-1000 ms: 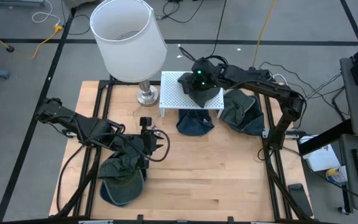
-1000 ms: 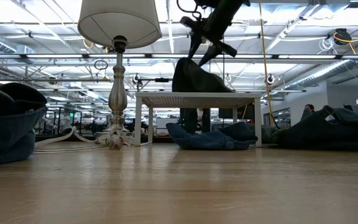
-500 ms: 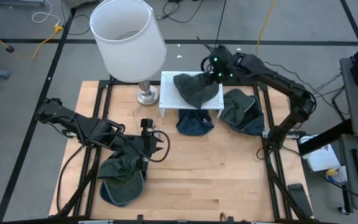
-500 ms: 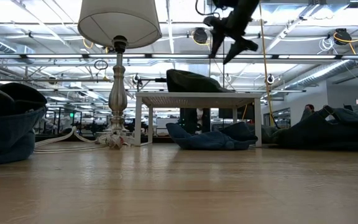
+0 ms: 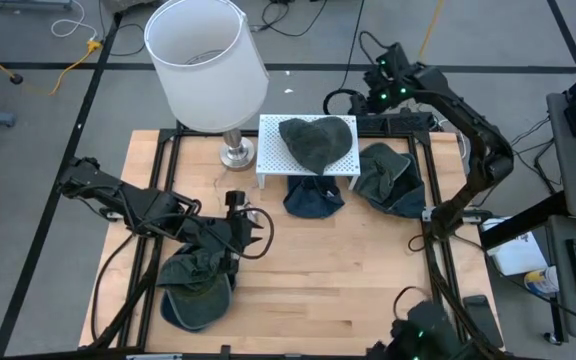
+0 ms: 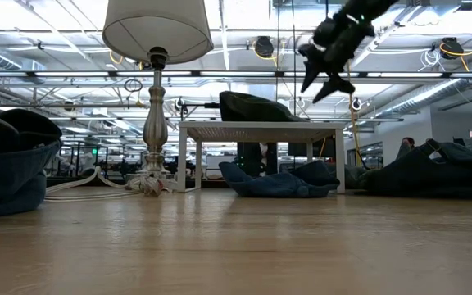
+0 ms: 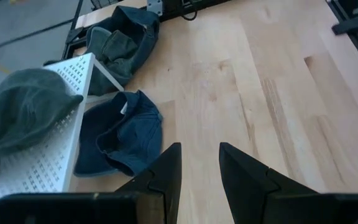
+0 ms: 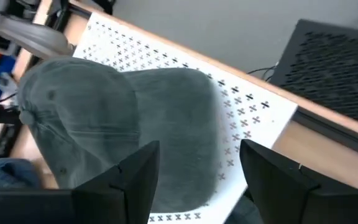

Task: Pick & Place hat
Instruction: Put the bottom right gray cap on the shelf

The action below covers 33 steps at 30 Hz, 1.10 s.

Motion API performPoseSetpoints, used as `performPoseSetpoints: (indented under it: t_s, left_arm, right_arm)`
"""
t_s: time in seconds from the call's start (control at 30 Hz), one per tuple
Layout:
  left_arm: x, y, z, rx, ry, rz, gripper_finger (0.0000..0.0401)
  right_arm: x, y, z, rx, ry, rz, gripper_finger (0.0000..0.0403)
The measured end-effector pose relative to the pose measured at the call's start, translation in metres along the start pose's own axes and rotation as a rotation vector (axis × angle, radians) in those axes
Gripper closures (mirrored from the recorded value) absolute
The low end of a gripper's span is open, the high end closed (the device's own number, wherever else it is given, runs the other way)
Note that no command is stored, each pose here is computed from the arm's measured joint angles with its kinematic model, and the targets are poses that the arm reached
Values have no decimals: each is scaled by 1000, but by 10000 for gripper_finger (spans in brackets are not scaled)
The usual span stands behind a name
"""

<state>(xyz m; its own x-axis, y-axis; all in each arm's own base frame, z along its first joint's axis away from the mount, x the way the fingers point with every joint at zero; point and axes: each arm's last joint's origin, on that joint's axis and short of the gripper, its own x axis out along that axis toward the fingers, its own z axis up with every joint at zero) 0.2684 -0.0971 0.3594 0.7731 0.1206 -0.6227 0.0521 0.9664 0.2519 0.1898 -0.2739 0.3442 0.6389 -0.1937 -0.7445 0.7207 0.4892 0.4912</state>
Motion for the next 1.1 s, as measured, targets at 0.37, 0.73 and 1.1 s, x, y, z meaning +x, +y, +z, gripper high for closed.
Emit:
performPoseSetpoints:
  t_s: [0.37,0.73,1.1]
  left_arm:
    - [1,2,0,-154,1,7,288]
    - [1,2,0,-194,1,7,288]
    - [1,2,0,-191,1,7,288]
  right_arm:
    - [23,-57,-14,78,14,220,192]
    - [51,-63,-32,64,37,283,193]
    - [66,-50,-30,21,31,322,193]
